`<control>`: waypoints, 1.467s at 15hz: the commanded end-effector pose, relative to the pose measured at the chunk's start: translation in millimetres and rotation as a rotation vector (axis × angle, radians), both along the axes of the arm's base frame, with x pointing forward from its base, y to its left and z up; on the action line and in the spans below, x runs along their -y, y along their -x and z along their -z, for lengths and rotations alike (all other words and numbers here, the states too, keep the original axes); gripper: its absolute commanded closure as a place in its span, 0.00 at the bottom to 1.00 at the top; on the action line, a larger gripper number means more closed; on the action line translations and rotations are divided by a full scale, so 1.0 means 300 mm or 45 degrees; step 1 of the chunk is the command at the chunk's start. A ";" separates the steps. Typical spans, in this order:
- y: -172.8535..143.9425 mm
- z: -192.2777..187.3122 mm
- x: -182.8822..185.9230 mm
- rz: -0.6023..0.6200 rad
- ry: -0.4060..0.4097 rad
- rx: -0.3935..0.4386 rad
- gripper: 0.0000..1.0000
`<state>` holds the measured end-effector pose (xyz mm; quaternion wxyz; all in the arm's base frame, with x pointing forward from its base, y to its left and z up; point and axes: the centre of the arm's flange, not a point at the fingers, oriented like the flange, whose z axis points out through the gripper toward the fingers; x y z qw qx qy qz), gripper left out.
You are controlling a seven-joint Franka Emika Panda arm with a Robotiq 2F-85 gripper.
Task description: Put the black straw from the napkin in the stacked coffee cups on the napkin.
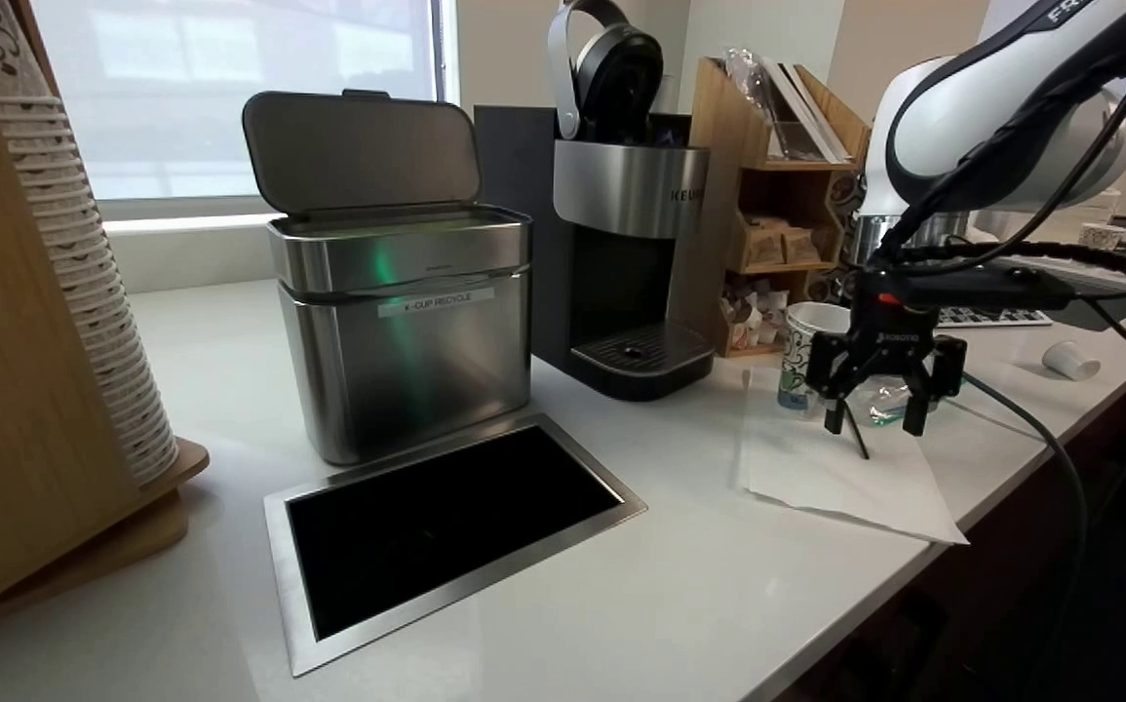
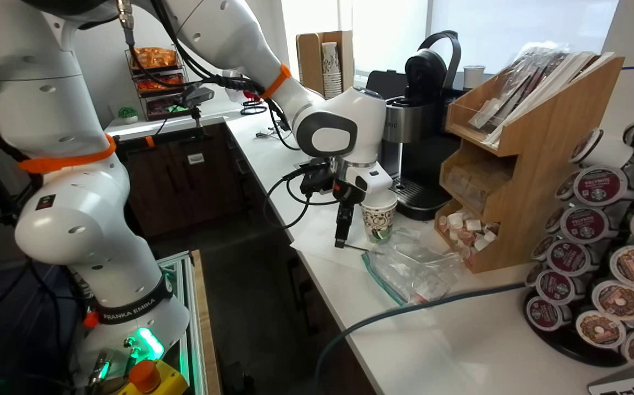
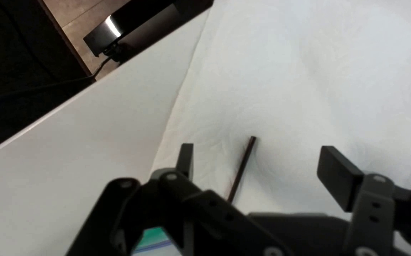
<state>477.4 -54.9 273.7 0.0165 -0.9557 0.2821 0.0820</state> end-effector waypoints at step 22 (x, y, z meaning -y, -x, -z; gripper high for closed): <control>0.210 -0.027 -0.128 0.156 0.338 0.347 0.00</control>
